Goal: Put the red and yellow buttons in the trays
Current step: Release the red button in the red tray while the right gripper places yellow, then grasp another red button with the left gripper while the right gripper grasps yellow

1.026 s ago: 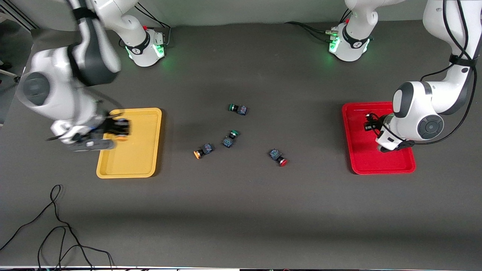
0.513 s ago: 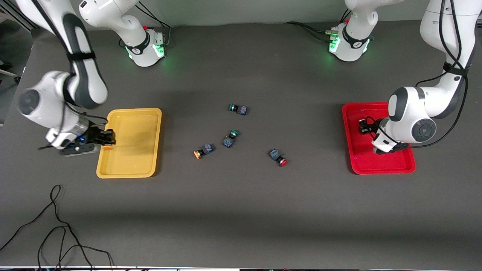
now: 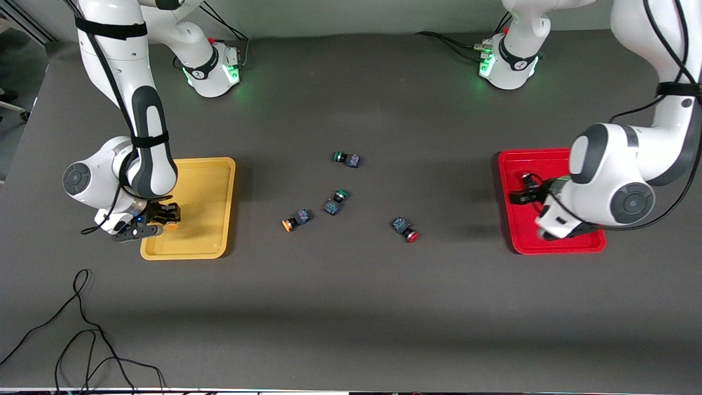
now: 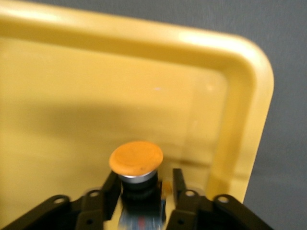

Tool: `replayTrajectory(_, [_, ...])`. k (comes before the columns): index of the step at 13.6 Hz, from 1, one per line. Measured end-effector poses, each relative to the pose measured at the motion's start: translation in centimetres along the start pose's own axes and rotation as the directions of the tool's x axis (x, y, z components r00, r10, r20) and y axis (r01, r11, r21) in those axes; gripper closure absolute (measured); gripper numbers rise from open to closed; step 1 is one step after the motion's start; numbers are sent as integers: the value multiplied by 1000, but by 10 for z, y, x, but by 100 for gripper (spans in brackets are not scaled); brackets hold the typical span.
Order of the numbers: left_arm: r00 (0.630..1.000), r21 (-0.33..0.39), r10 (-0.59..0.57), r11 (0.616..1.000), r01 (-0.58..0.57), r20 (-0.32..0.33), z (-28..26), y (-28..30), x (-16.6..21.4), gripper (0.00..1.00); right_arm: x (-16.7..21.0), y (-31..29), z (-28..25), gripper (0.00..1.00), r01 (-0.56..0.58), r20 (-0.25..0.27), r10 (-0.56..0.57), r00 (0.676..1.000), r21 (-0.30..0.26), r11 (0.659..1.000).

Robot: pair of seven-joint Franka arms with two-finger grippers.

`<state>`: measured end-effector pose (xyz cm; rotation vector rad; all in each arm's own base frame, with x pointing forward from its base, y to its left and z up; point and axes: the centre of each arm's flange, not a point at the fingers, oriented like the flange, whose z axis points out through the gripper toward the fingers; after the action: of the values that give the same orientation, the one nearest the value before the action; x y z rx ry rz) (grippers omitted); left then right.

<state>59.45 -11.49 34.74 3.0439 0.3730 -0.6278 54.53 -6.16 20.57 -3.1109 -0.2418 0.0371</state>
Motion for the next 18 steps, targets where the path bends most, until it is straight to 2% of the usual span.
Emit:
replayTrajectory(2, [997,-45,-82,996,82,1,-13,68,2,0,10,-5,-10,21,6,3,-6,1000,31,1000])
replayTrajectory(4, [986,-59,-169,984,169,14,4,127,9,0,22,-3,-29,0,1,12,-2,1000,64,998])
replayTrajectory(6, [959,-104,-283,954,281,-4,33,174,18,0,39,-5,-69,0,-36,50,33,998,55,998])
replayTrajectory(8, [937,-136,-347,930,341,-23,66,214,17,0,61,-38,-124,0,-100,105,94,990,47,994])
replayTrajectory(10, [930,-147,-366,922,358,-32,95,239,13,1,79,-84,-170,0,-175,120,168,978,51,983])
replayTrajectory(12, [925,-174,-375,917,360,-58,115,243,20,4,86,-129,-183,0,-289,126,283,951,32,957])
replayTrajectory(14, [919,-187,-387,911,368,-76,135,238,27,8,86,-191,-181,0,-449,128,445,886,-3,894])
replayTrajectory(15, [918,-184,-389,910,371,-76,141,236,28,13,86,-225,-181,0,-526,119,523,844,-12,851])
replayTrajectory(16, [917,-186,-391,910,372,-78,144,235,29,13,85,-261,-178,0,-600,110,597,795,-12,800])
replayTrajectory(18, [916,-192,-392,909,371,-83,145,235,30,32,81,-324,-166,0,-731,83,728,680,-6,683])
